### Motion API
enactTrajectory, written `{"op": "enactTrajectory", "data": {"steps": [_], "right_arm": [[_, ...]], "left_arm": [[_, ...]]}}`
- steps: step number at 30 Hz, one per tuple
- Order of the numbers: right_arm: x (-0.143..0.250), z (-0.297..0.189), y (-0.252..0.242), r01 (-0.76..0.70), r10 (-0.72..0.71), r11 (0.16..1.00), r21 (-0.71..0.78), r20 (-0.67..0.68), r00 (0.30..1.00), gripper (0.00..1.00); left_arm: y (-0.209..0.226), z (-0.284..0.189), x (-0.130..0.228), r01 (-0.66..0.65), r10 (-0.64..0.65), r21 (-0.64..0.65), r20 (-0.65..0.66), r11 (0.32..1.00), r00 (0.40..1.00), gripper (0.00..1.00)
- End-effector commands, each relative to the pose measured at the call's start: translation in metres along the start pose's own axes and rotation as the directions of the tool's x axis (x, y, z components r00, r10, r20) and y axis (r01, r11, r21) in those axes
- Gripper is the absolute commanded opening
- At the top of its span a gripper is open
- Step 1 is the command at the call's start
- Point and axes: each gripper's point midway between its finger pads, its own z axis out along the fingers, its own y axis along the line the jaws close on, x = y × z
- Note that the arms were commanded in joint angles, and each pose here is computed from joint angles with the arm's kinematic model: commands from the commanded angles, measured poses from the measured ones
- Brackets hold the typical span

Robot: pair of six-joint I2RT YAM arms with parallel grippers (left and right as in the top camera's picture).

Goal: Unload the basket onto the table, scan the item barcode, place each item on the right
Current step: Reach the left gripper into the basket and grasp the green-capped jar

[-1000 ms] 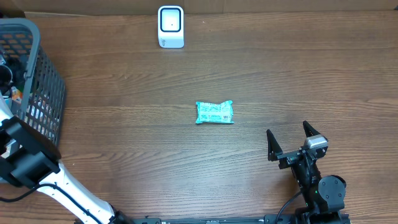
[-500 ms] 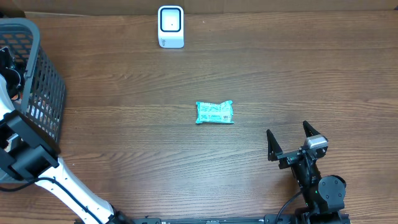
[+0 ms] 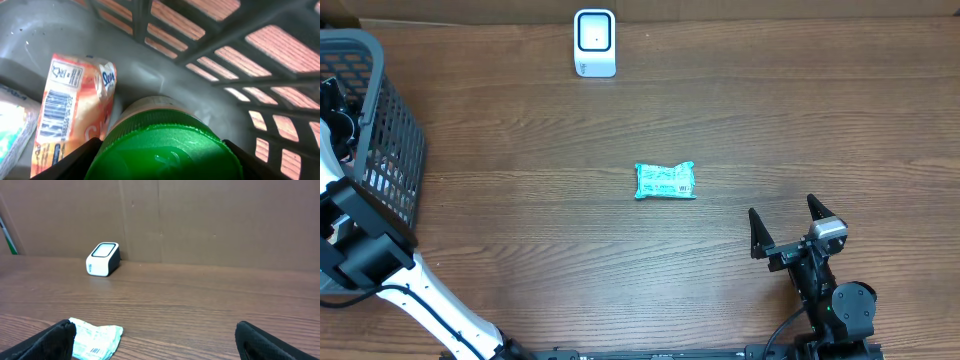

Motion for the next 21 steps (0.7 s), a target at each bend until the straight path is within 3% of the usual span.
{"op": "enactTrajectory", "data": {"steps": [1, 6, 8, 12, 16, 21], "right_arm": [[0.002, 0.000, 0.000, 0.001, -0.001, 1.000, -0.004, 0.003, 1.000, 1.00], [0.002, 0.000, 0.000, 0.001, -0.001, 1.000, -0.004, 0.003, 1.000, 1.00], [0.002, 0.000, 0.000, 0.001, -0.001, 1.000, -0.004, 0.004, 1.000, 1.00], [0.002, 0.000, 0.000, 0.001, -0.001, 1.000, -0.004, 0.003, 1.000, 1.00], [0.002, 0.000, 0.000, 0.001, -0.001, 1.000, -0.004, 0.004, 1.000, 1.00], [0.002, 0.000, 0.000, 0.001, -0.001, 1.000, -0.004, 0.003, 1.000, 1.00]], "left_arm": [[-0.008, -0.055, -0.033, -0.016, 0.018, -0.011, 0.126, 1.000, 0.992, 0.46], [-0.018, -0.134, -0.058, -0.011, 0.016, -0.018, 0.262, 1.000, 0.965, 0.46], [-0.026, -0.193, -0.066, -0.021, 0.029, -0.026, 0.360, 0.999, 0.932, 0.46], [-0.043, -0.268, -0.064, -0.048, 0.050, -0.015, 0.481, 0.999, 0.875, 0.47], [-0.085, -0.364, -0.025, -0.130, 0.071, 0.059, 0.587, 0.990, 0.806, 0.44], [-0.135, -0.399, 0.025, -0.226, 0.093, 0.166, 0.569, 0.960, 0.817, 0.43]]}}
